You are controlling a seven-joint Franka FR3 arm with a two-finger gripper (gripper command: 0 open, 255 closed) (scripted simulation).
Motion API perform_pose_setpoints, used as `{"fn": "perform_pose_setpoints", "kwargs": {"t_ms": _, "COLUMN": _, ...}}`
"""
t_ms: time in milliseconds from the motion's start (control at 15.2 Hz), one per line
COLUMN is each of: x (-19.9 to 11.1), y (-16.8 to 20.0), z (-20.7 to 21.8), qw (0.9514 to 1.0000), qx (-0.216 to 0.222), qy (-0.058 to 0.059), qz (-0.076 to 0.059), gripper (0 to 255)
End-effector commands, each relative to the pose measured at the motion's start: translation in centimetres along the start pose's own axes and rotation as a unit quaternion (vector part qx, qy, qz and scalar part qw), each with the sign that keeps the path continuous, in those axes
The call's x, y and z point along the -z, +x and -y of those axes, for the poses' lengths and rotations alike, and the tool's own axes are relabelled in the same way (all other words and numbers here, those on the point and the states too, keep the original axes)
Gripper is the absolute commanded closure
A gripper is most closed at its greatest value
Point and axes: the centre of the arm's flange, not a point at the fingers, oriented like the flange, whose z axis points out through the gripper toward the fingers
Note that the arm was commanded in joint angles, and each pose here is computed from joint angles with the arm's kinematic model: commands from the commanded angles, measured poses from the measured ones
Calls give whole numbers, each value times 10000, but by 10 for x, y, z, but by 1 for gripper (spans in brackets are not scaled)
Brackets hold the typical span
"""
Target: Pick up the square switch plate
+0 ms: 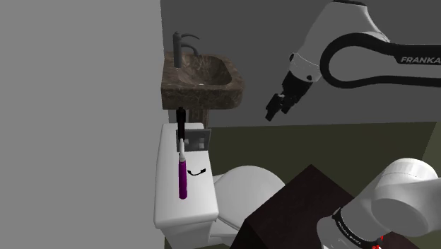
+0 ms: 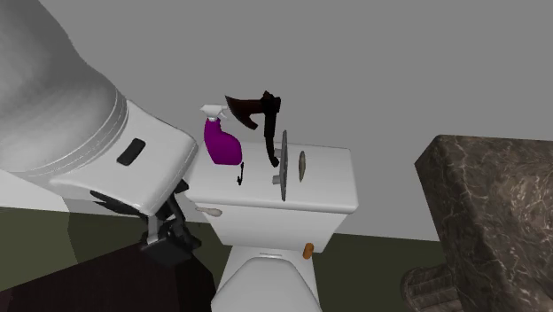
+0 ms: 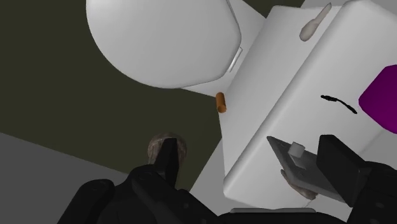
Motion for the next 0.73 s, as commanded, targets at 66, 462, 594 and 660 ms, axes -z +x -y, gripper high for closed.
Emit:
{"fn": "perform_pose_setpoints", "kwargs": {"t_ms": 66, "x": -30, "y": 11, "z": 23, "qw": 9999, "qx": -145, "qy": -51, "qz": -69, "gripper": 0}}
{"fn": "perform_pose_setpoints", "kwargs": {"t_ms": 462, "x": -88, "y": 42, "z": 69, "qw": 9988, "qx": -419, "qy": -160, "qz": -188, "gripper": 0}}
{"fn": "perform_pose_setpoints", "kwargs": {"t_ms": 594, "x": -107, "y": 54, "z": 83, "qw": 9982, "qx": -511, "qy": -196, "qz": -228, "gripper": 0}}
{"fn": "perform_pose_setpoints", "kwargs": {"t_ms": 660, "x": -117, "y": 59, "z": 90, "qw": 9979, "qx": -556, "qy": -214, "qz": -247, "gripper": 0}}
